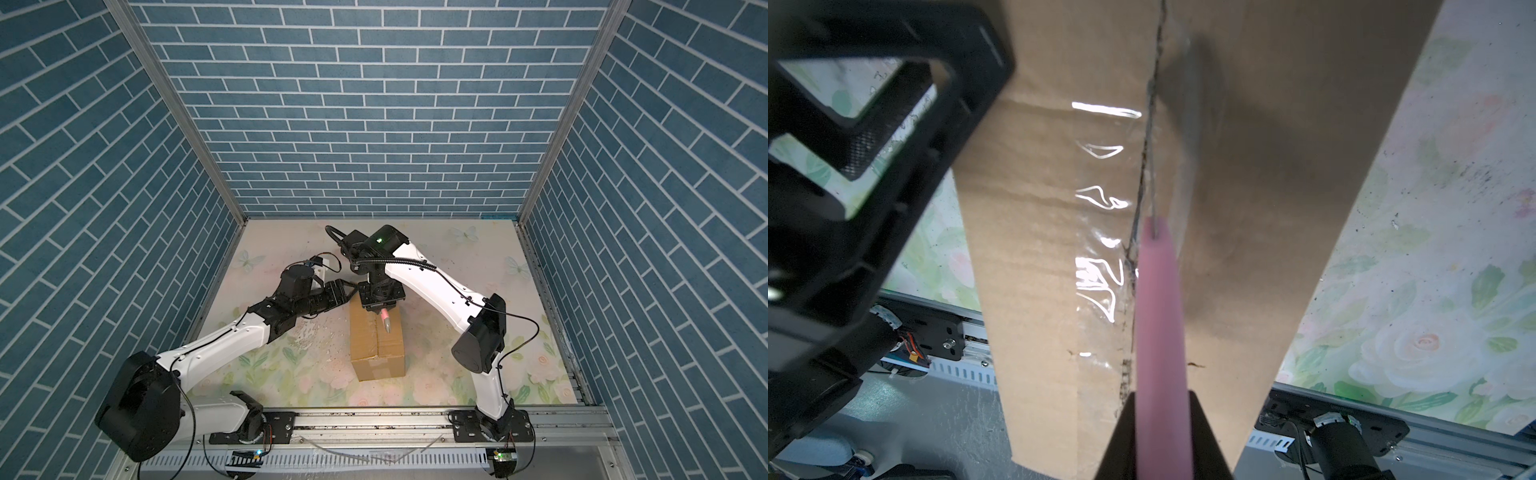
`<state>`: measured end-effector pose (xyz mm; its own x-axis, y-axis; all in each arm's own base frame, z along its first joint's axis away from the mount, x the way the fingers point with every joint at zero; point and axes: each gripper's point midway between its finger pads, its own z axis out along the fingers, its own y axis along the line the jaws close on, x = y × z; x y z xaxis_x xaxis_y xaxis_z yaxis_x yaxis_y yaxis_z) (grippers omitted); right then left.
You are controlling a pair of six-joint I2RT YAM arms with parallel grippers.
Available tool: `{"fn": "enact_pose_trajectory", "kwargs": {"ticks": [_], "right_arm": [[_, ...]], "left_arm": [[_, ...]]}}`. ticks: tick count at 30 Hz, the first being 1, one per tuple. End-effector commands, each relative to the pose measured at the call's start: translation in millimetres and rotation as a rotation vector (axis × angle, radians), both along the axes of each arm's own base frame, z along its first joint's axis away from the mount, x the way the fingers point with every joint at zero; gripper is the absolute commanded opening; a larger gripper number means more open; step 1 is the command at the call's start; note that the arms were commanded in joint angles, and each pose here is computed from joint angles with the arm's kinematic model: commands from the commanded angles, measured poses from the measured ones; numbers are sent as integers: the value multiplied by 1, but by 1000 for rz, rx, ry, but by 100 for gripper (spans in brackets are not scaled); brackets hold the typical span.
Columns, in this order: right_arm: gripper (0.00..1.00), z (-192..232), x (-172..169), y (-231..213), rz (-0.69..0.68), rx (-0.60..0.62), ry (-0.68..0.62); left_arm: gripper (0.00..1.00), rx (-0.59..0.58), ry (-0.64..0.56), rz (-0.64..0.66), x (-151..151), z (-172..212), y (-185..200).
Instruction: Unpack the express box
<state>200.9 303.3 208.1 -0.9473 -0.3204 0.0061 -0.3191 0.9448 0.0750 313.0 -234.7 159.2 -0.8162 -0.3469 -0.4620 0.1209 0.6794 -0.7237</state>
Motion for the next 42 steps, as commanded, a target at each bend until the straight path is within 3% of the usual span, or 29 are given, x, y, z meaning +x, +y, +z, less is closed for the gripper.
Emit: {"fn": "enact_pose_trajectory", "kwargs": {"ticks": [1, 4, 11, 23, 33, 42], "right_arm": [[0, 2, -16, -22, 7, -97, 56], [0, 0, -18, -22, 7, -94, 65], [0, -8, -19, -21, 10, -97, 76], [0, -10, -17, -17, 8, -96, 79], [0, -12, -18, -19, 3, -104, 88], [0, -13, -19, -18, 7, -113, 102]], "left_arm": [[67, 54, 57, 20, -6, -25, 8], [68, 50, 56, 21, -6, -23, 8], [80, 3, 59, 3, -18, -16, 8], [79, -199, -21, -63, -37, 26, -6], [76, -213, -7, -132, -43, 14, -37], [70, -112, 18, -78, -42, -8, -31]]}}
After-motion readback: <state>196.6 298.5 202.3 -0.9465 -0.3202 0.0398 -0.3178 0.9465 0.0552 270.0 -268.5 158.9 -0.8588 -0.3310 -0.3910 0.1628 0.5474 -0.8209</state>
